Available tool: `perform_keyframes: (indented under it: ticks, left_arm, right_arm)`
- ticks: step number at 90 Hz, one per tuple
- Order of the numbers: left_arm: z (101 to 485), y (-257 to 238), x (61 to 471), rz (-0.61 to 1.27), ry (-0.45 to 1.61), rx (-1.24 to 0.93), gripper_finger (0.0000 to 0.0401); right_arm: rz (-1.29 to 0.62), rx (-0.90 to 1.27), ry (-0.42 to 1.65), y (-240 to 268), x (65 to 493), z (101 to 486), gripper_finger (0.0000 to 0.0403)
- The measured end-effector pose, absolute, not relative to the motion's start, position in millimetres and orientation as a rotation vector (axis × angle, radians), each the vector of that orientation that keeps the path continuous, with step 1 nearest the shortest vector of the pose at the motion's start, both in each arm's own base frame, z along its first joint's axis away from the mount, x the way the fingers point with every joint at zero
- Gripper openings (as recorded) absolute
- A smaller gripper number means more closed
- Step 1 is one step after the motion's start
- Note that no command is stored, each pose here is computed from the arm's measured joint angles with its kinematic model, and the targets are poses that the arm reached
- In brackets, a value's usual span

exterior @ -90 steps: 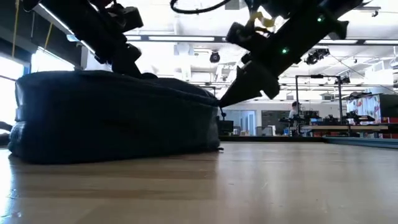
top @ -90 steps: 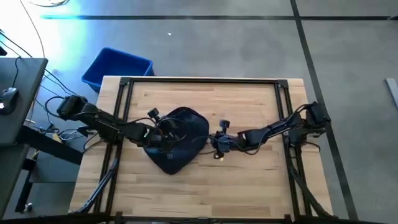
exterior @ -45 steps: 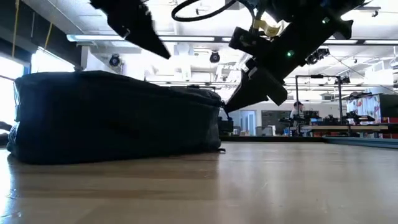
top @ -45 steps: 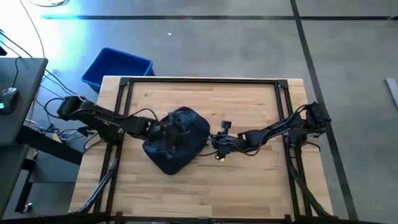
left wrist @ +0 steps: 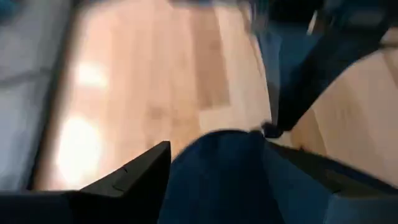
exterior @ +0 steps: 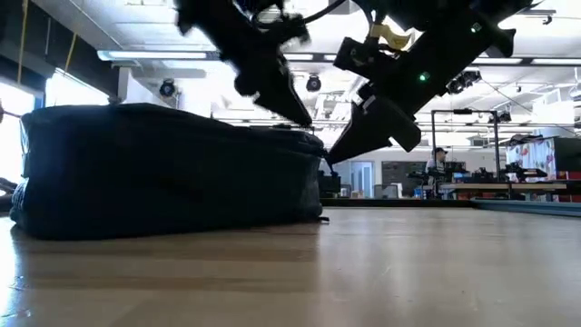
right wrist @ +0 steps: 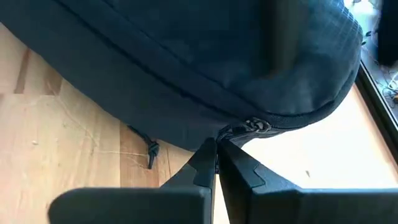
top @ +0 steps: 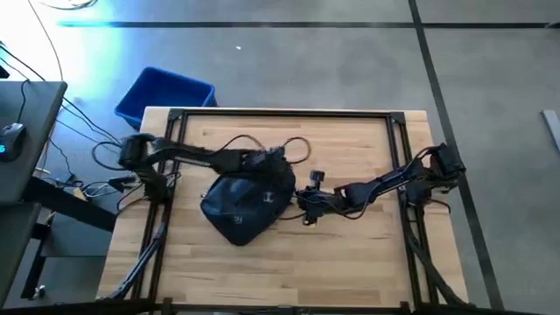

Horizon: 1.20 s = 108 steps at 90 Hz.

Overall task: Unpack backpack
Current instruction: Open the backpack

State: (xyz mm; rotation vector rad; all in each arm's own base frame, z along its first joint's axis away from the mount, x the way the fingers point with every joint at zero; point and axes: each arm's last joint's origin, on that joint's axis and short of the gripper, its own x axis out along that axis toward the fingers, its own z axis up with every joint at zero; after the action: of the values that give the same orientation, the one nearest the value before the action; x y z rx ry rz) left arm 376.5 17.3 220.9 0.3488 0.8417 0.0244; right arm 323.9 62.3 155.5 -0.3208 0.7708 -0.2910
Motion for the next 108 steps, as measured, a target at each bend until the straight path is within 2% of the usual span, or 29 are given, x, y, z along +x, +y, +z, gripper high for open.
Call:
perform_keyframes:
  ticks: [20, 33, 40, 45, 59, 64, 76, 87, 108]
  left_arm:
    - [197.3, 42.4, 403.6, -0.082, 1.094, 0.296, 0.0259]
    - [182.6, 48.7, 405.4, -0.132, 1.178, 0.336, 0.0251]
    - [179.7, 46.6, 404.0, -0.178, 1.197, 0.384, 0.0225]
    - [179.1, 43.2, 403.9, -0.211, 1.198, 0.426, 0.0191]
    - [184.8, 37.0, 403.2, -0.261, 1.175, 0.514, 0.0047]
    - [186.0, 36.9, 403.4, -0.256, 1.17, 0.509, 0.0016]
    - [187.5, 38.9, 401.7, -0.234, 1.18, 0.484, 0.0018]
    - [187.7, 37.6, 401.7, -0.233, 1.181, 0.486, 0.0003]
    - [187.7, 38.6, 400.5, -0.202, 1.198, 0.476, 0.0001]
  right_arm:
    - [-0.264, -0.308, 0.779, 63.0, 323.7, 154.8, 0.0]
    - [-0.253, -0.304, 0.784, 63.0, 323.6, 154.5, 0.0]
    - [-0.248, -0.301, 0.784, 63.2, 323.6, 154.5, 0.0]
    - [-0.239, -0.298, 0.785, 63.7, 323.6, 154.4, 0.0]
    - [-0.193, -0.278, 0.79, 65.0, 323.8, 154.0, 0.0]
    - [-0.183, -0.271, 0.792, 65.3, 323.8, 153.9, 0.0]
    - [-0.248, -0.177, 0.781, 58.7, 325.0, 154.0, 0.0]
    - [-0.323, -0.106, 0.783, 42.5, 328.6, 149.9, 0.0014]
    - [-0.288, -0.007, 0.803, 23.2, 343.8, 116.8, 0.011]
